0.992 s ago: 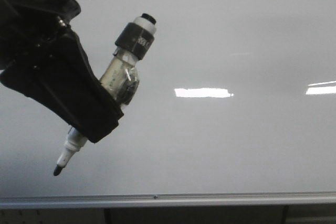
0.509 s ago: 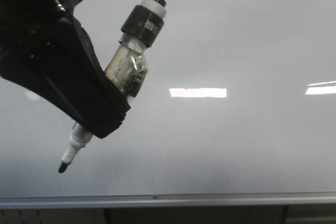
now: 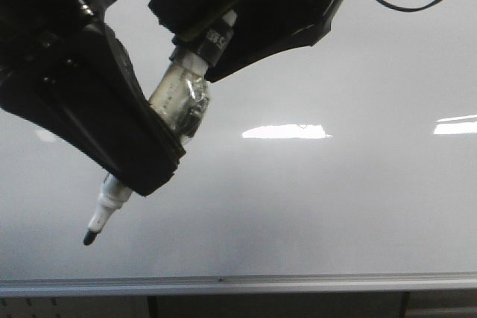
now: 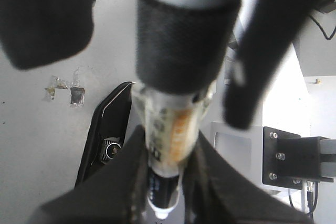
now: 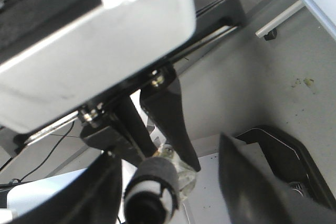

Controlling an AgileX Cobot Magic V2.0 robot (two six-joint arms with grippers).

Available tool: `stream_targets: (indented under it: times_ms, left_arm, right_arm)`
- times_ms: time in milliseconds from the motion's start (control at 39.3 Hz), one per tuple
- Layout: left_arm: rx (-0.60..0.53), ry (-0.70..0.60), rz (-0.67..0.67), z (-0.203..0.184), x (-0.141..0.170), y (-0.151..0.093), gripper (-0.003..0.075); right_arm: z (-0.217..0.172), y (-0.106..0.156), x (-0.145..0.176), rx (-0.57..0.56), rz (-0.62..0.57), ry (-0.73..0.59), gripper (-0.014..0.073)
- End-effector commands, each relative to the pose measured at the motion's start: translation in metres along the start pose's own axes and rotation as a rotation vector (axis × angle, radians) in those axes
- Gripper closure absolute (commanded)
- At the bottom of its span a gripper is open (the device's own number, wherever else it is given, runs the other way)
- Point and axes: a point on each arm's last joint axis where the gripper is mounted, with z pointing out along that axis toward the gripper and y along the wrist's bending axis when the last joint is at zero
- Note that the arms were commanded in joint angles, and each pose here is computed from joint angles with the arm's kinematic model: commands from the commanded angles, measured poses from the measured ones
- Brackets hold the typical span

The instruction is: Write number 0 on whiteboard

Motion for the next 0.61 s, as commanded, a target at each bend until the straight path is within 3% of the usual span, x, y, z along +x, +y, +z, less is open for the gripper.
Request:
stream_targets:
  times_ms: [0,305,483,585]
  left_arm:
    - [0.058,-0.057,0.042,-0.0121,-0.0117,-0.0189,0.0739]
    - [0.021,-0.082,0.039,-0.0121,-0.0141,-0.0156,0.0739]
    - [-0.017,-0.108,0.035,-0.0123,-0.0164,-0.0121,0.0719]
    - [-0.012,-0.118,0.032,-0.0124,-0.0173,-0.0126,0.0582]
  right_arm:
    - [-0.0123,0.0238,-0.0045,-0.108,-0.047,-0.011,0.0268]
    - [-0.0119,0.0247,-0.0027,-0.126,-0.046,0.008,0.0655]
    - [-0.0119,0.0247,-0.0026,-0.125,-0.046,0.009,0.0664]
    - [-0.0119,0.0247,-0.0026,-0.125,-0.046,0.009,0.0664]
